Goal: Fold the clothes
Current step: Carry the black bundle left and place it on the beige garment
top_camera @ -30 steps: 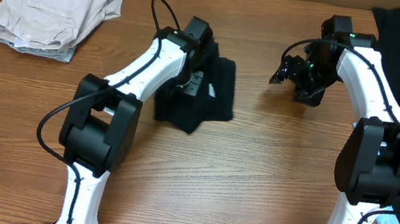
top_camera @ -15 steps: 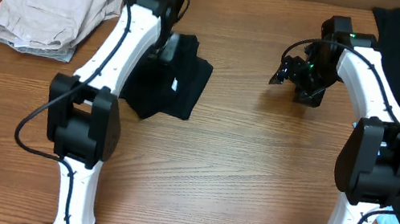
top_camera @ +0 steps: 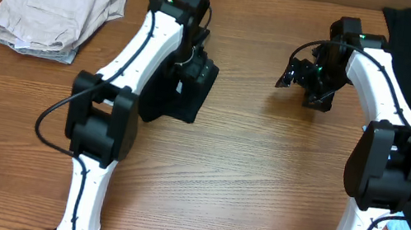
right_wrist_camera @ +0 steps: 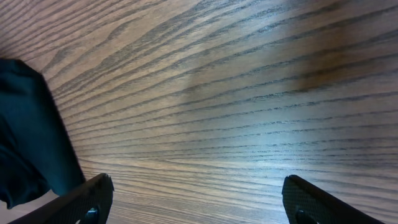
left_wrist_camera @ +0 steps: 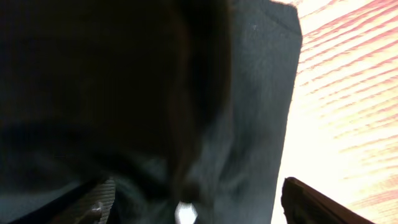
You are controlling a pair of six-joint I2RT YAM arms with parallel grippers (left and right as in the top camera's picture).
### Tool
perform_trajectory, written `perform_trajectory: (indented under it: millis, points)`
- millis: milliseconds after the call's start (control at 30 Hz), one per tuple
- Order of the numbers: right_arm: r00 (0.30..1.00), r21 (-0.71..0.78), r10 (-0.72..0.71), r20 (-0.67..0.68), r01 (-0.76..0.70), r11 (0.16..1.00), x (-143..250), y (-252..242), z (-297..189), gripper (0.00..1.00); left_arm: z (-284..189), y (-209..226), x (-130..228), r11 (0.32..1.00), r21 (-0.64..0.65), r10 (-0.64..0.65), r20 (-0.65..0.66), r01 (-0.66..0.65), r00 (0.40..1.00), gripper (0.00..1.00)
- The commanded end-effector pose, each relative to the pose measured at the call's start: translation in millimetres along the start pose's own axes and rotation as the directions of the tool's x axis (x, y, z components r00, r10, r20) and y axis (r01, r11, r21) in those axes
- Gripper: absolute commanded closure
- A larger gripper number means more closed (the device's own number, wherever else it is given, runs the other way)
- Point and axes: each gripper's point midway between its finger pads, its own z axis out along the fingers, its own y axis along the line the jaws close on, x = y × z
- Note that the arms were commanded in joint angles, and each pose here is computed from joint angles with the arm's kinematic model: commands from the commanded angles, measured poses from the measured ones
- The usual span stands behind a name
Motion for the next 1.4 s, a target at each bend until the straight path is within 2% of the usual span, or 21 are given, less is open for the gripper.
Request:
perform_trajectory:
  millis: [0, 200, 400, 467, 567, 767, 800, 833, 867, 900, 1033, 1133, 1333, 1367]
  points:
    - [0.999, -0.007, -0.027, 0.040, 0.027, 1.000, -4, 8, -15, 0.09, 22, -25, 4, 0.997, 0.043, 0.059, -0.034, -0.058, 0.998, 0.07]
    - [0.999, -0.007, -0.027, 0.040, 0.027, 1.000, -4, 8, -15, 0.08, 57, -44, 12, 0.994, 0.042, 0.103, -0.087, -0.099, 0.991, 0.03]
    - [0.999, -0.006, -0.026, 0.038, 0.026, 1.000, -3, 7, -15, 0.08, 81, -52, 21, 0.992, 0.042, 0.120, -0.138, -0.115, 0.983, 0.13]
    - [0.999, -0.006, -0.026, 0.039, 0.026, 1.000, -3, 8, -15, 0.08, 81, -52, 21, 0.992, 0.042, 0.121, -0.134, -0.117, 0.984, 0.21]
    - [0.999, -0.007, -0.027, 0.040, 0.027, 1.000, -4, 8, -15, 0.08, 81, -52, 18, 0.992, 0.042, 0.123, -0.123, -0.118, 0.985, 0.39]
    - [0.999, -0.007, -0.027, 0.041, 0.027, 1.000, -4, 8, -15, 0.08, 82, -55, 12, 0.993, 0.043, 0.118, -0.098, -0.114, 0.988, 0.54]
    - [0.999, -0.007, -0.027, 0.041, 0.027, 1.000, -4, 8, -15, 0.08, 82, -57, 12, 0.992, 0.044, 0.123, -0.094, -0.119, 0.988, 0.65]
    - [0.999, -0.007, -0.027, 0.041, 0.027, 1.000, -4, 8, -15, 0.08, 82, -58, 12, 0.992, 0.043, 0.125, -0.095, -0.122, 0.988, 0.72]
    - [0.999, -0.007, -0.027, 0.041, 0.027, 1.000, -4, 8, -15, 0.08, 83, -59, 12, 0.991, 0.040, 0.129, -0.096, -0.125, 0.987, 0.88]
    - [0.999, -0.007, -0.027, 0.040, 0.027, 1.000, -4, 8, -15, 0.08, 83, -60, 12, 0.991, 0.040, 0.129, -0.096, -0.126, 0.987, 0.96]
    - [0.999, -0.006, -0.025, 0.037, 0.026, 1.000, -3, 7, -15, 0.08, 76, -55, 10, 0.993, 0.037, 0.119, -0.098, -0.116, 0.988, 0.96]
    - [0.999, -0.006, -0.025, 0.037, 0.026, 1.000, -3, 7, -15, 0.08, 46, -36, -3, 0.996, 0.000, 0.088, -0.080, -0.088, 0.993, 0.96]
    - [0.999, -0.005, -0.023, 0.033, 0.023, 1.000, -2, 7, -15, 0.08, -46, 15, -44, 0.983, -0.174, 0.070, 0.074, -0.056, 0.995, 0.96]
    - [0.999, -0.005, -0.022, 0.031, 0.022, 1.000, -1, 7, -15, 0.08, -82, 35, -56, 0.966, -0.257, 0.061, 0.153, -0.020, 0.986, 0.96]
